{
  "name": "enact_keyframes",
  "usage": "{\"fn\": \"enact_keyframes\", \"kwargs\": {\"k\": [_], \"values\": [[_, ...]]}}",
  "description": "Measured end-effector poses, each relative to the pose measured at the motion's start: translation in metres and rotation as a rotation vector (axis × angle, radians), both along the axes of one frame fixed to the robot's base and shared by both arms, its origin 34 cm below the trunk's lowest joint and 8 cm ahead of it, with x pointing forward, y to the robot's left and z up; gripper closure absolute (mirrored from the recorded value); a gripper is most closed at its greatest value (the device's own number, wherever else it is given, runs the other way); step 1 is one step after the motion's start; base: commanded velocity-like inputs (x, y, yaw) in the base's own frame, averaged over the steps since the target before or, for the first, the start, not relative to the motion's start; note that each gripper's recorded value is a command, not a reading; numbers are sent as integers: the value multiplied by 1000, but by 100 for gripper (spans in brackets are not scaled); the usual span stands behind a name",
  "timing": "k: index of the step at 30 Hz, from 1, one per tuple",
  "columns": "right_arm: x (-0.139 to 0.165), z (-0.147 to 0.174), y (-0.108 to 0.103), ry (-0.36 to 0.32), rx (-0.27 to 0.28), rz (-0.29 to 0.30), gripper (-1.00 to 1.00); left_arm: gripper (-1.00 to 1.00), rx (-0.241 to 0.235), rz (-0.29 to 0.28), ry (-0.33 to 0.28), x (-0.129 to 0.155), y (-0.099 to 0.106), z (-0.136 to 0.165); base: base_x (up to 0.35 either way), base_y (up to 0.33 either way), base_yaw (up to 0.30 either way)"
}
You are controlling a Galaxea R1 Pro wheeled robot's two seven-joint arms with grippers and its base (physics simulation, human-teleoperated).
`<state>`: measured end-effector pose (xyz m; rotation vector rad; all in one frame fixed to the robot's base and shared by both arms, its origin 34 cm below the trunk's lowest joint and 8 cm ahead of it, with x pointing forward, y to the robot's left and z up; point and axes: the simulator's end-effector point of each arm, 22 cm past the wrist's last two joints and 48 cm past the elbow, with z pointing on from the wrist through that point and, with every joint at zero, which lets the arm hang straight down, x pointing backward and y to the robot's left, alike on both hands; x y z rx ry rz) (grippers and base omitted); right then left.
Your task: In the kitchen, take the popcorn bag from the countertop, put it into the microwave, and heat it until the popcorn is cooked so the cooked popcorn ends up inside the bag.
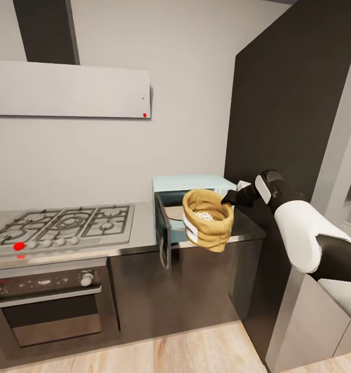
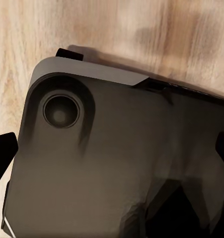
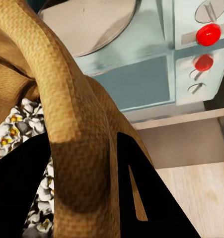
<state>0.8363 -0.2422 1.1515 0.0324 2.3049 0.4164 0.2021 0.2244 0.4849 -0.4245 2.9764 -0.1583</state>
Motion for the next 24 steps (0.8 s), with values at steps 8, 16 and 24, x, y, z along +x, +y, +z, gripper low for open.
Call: {"fn": "enact_keyframes", "kwargs": {"k": [8, 16, 24], "values": [[-1, -6, 1, 14, -2, 2, 100, -100, 0, 0, 0, 0, 0, 0, 2, -1, 0], [-1, -8, 5, 19, -12, 4, 100, -100, 0, 0, 0, 0, 0, 0, 0, 0, 0], [2, 17, 6, 3, -16, 3, 100, -100, 0, 0, -1, 0, 0, 0, 0, 0, 0]]}}
